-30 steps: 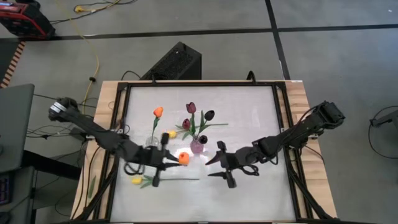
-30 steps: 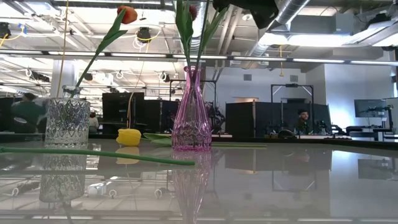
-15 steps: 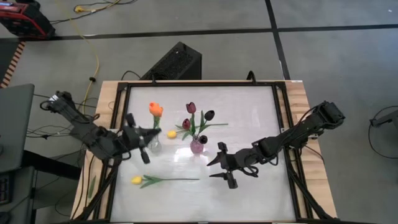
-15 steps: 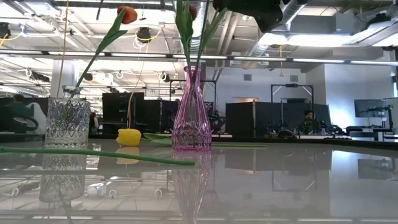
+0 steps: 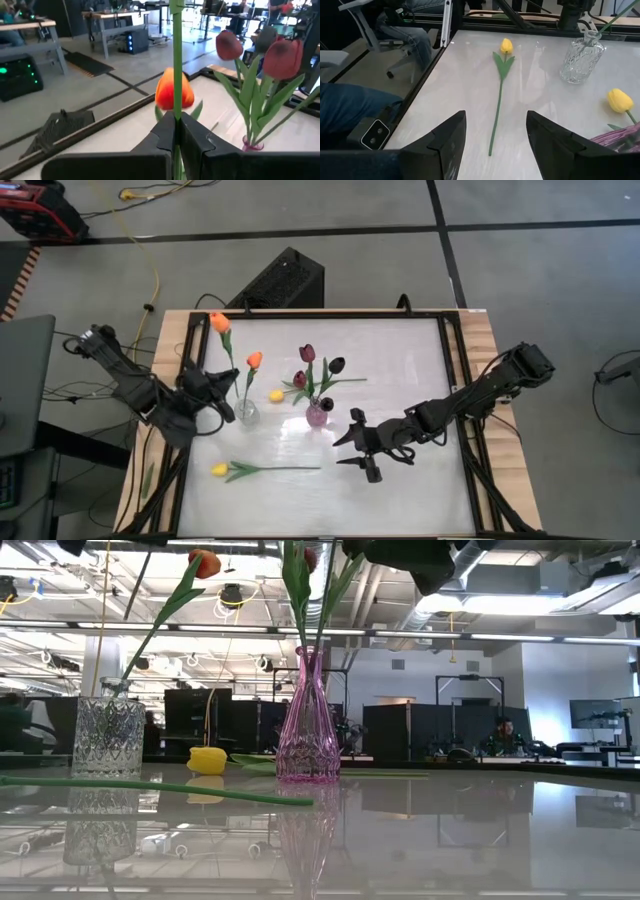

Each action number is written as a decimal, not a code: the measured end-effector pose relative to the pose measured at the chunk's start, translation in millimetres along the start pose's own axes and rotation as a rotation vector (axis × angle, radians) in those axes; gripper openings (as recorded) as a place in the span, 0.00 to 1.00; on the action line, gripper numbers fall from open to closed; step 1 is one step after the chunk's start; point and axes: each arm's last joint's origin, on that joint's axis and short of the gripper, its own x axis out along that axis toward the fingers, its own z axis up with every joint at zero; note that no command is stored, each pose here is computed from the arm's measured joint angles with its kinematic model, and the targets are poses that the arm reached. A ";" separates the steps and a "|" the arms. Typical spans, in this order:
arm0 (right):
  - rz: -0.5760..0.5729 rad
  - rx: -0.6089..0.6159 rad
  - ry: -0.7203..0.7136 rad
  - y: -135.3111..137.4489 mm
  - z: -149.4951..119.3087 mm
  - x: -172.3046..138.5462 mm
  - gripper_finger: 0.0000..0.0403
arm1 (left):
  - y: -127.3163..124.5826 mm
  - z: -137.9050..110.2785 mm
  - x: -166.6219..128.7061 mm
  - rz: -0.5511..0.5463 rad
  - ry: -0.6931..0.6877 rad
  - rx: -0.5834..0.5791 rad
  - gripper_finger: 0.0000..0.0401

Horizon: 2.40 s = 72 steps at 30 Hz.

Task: Sort flowers into vase by color
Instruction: Put the orange flower into the transparent vase, then put the top yellow flower into the transparent vase

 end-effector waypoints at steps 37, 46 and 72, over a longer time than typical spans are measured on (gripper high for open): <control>-0.024 0.047 -0.012 -8.1 1.9 1.4 0.58 | -1.3 -76.9 9.8 0.043 0.032 -0.042 0.00; -0.025 0.048 -0.007 -8.1 1.5 1.3 0.58 | -10.2 -89.2 12.6 0.043 0.078 0.013 0.00; -0.182 0.043 0.403 -49.8 -31.6 -8.8 0.58 | 7.3 -53.3 -3.9 -0.320 0.547 -0.081 0.40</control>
